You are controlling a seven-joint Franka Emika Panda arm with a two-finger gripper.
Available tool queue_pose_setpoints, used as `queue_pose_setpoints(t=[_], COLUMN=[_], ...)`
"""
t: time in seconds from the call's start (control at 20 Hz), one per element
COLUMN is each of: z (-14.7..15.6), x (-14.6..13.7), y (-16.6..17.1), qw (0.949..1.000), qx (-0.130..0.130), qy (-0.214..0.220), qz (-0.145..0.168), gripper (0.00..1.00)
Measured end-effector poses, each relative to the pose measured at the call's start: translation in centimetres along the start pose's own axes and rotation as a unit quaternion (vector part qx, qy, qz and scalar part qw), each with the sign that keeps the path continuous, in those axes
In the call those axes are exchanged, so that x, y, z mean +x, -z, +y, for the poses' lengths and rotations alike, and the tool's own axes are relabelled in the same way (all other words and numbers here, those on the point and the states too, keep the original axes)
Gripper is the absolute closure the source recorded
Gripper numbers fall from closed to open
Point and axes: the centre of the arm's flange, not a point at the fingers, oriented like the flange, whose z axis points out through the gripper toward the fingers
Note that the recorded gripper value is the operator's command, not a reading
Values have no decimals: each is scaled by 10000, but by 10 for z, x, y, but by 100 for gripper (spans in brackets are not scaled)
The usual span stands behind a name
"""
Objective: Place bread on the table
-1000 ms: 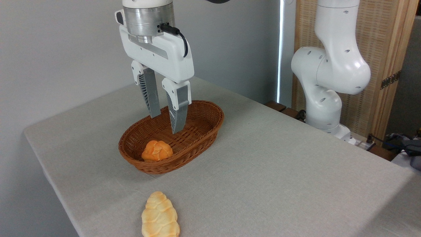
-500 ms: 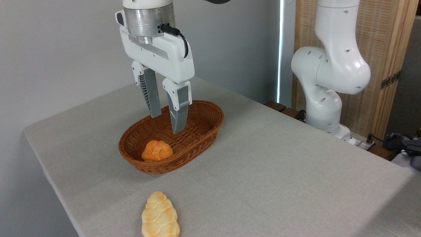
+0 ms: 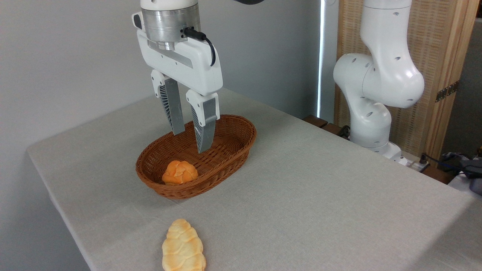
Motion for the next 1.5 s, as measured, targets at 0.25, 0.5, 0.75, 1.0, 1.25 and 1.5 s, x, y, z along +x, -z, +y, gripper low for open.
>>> queue_pose_setpoints(t=[0.25, 0.5, 0.75, 1.0, 1.25, 1.5], z=[1, 3, 10, 37, 64, 88], x=[1, 3, 13, 42, 67, 93], y=[0, -1, -12, -39, -67, -103], qw=[10000, 10000, 9998, 9982, 9936, 9882], qx=[-3, -8, -76, -235, -170, -255], qy=[-11, -34, -141, -489, -942, -1305], qz=[-3, -7, -84, -253, -604, -760], gripper=[0, 0, 0, 0, 0, 0])
